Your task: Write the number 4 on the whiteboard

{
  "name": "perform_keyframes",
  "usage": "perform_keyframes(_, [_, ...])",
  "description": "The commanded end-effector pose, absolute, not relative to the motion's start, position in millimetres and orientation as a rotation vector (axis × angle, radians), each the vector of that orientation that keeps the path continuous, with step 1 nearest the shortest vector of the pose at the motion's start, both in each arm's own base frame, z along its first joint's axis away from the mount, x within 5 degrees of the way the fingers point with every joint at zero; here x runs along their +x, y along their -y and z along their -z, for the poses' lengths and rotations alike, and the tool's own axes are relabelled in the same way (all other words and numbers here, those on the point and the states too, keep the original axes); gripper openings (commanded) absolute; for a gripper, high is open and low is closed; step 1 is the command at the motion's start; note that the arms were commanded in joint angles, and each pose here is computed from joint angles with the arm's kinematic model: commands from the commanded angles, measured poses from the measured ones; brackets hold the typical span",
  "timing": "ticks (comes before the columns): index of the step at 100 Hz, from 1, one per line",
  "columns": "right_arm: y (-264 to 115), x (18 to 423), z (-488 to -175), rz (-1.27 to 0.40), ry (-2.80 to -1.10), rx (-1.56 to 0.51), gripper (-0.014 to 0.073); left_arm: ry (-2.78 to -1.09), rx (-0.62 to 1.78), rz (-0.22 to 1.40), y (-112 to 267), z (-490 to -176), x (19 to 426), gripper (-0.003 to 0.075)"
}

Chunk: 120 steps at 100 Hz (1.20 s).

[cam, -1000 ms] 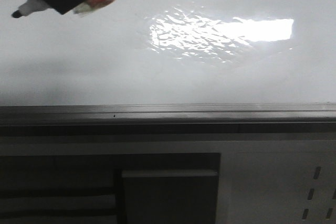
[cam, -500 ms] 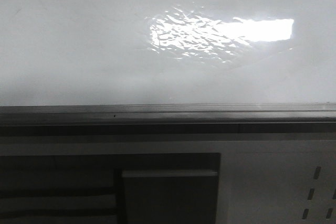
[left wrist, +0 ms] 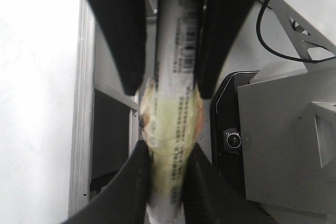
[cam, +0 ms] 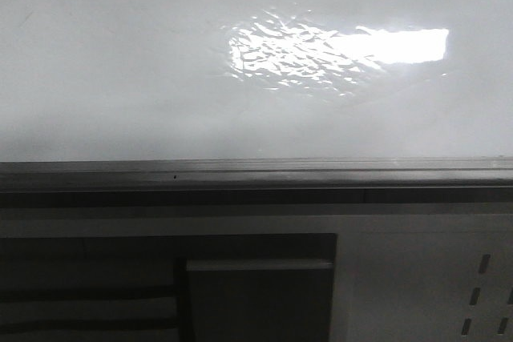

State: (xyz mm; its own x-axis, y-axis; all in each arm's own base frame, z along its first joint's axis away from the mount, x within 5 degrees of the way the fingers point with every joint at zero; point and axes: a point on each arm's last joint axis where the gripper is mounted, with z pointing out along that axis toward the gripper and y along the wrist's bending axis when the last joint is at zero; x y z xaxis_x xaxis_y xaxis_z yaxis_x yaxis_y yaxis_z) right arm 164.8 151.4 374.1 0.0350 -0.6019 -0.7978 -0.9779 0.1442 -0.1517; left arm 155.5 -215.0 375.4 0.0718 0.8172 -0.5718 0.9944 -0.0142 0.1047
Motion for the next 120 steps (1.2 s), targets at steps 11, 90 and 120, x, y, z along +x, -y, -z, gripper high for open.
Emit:
perform_keyframes(11, [-153, 163, -392, -0.638, -1.587, -1.484, 0.0045, -1.725, 1.814, 0.53, 216, -393, 150, -0.002])
perform_keyframes(90, [-106, 146, -403, -0.299, -1.852, -1.115, -0.0016, -1.855, 1.249, 0.374, 140, -428, 135, 0.0311])
perform_keyframes(120, [-81, 133, -365, -0.285, -1.995, -0.813, -0.0015, -1.837, 0.915, 0.459, 96, -381, 110, 0.0311])
